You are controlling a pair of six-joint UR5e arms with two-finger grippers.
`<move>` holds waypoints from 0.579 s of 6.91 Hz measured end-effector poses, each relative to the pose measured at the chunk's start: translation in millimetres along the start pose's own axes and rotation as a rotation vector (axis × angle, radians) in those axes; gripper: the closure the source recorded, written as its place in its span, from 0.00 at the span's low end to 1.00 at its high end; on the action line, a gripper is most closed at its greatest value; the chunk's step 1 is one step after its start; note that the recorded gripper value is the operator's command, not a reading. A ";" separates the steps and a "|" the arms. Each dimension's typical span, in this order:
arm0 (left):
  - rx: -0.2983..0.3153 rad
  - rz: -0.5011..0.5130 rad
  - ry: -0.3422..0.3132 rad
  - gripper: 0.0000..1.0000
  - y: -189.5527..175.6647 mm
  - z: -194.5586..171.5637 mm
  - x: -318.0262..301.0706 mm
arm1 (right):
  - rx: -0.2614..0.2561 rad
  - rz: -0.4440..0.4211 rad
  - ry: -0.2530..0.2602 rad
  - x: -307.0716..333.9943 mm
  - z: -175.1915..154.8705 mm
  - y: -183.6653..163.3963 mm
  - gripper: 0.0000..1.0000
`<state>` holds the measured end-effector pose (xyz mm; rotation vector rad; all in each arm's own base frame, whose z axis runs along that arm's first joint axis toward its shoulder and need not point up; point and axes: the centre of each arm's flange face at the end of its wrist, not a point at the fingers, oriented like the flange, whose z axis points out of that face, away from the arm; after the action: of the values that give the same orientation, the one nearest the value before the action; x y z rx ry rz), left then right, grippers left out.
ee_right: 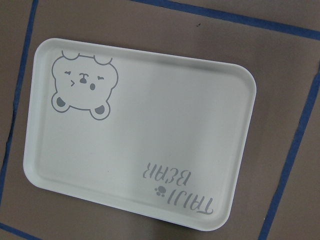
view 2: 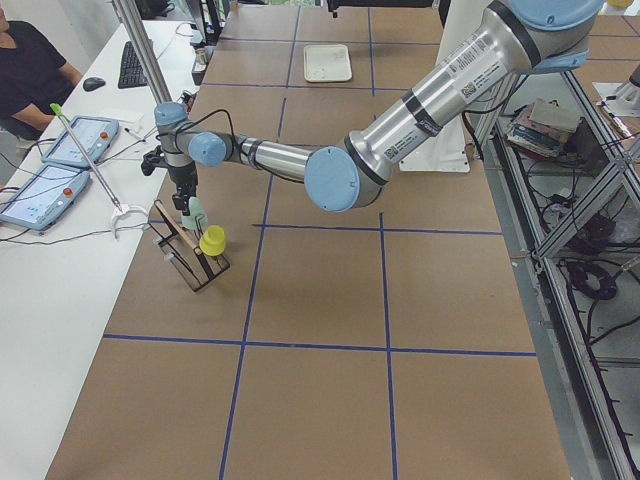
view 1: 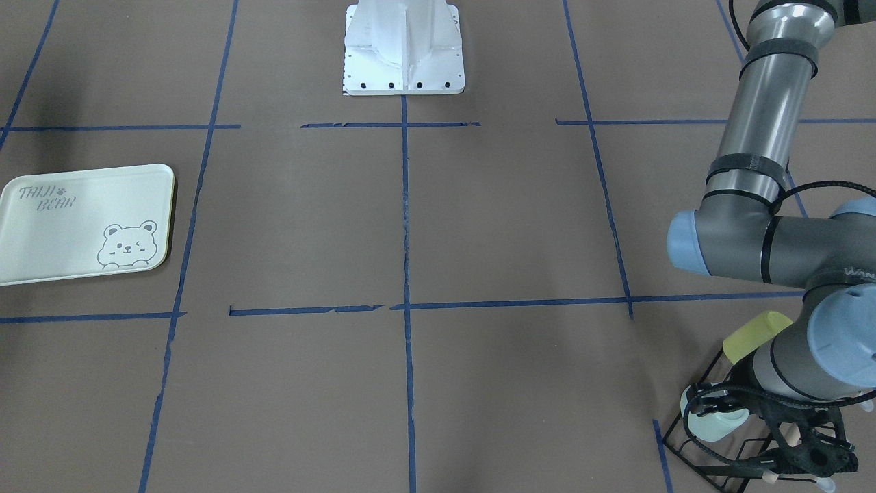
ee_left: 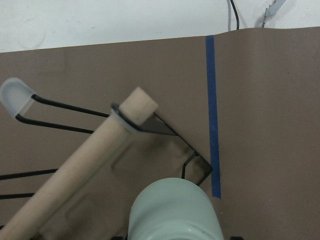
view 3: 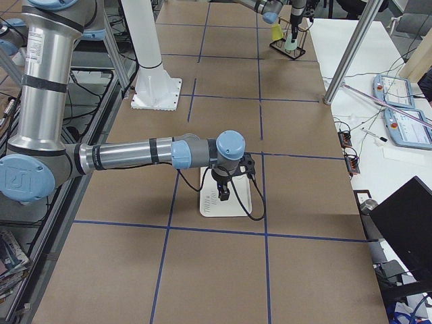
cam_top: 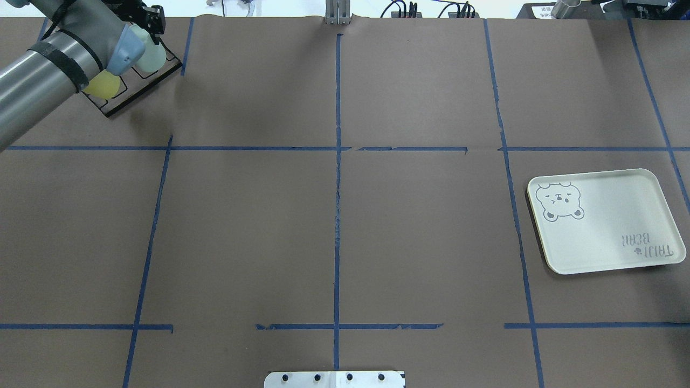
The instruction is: Left arm grabs green cup and hands to right arm on tray
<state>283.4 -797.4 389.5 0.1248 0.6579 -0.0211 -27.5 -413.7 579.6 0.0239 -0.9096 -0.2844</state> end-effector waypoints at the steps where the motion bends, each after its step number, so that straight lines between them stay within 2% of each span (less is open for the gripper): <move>1: 0.020 -0.002 0.010 1.00 -4.8 -15.6 -4.4 | -0.001 -0.002 -0.003 -1.0 0.7 -0.5 0.00; 4: 0.103 -0.002 0.107 1.00 6.8 -103.4 -22.8 | 0.005 -0.019 -0.007 -7.9 -1.6 -9.5 0.00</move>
<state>202.8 -778.5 323.1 0.2252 0.7644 -0.0506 -33.0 -421.1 571.2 0.0365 -0.9172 -0.2999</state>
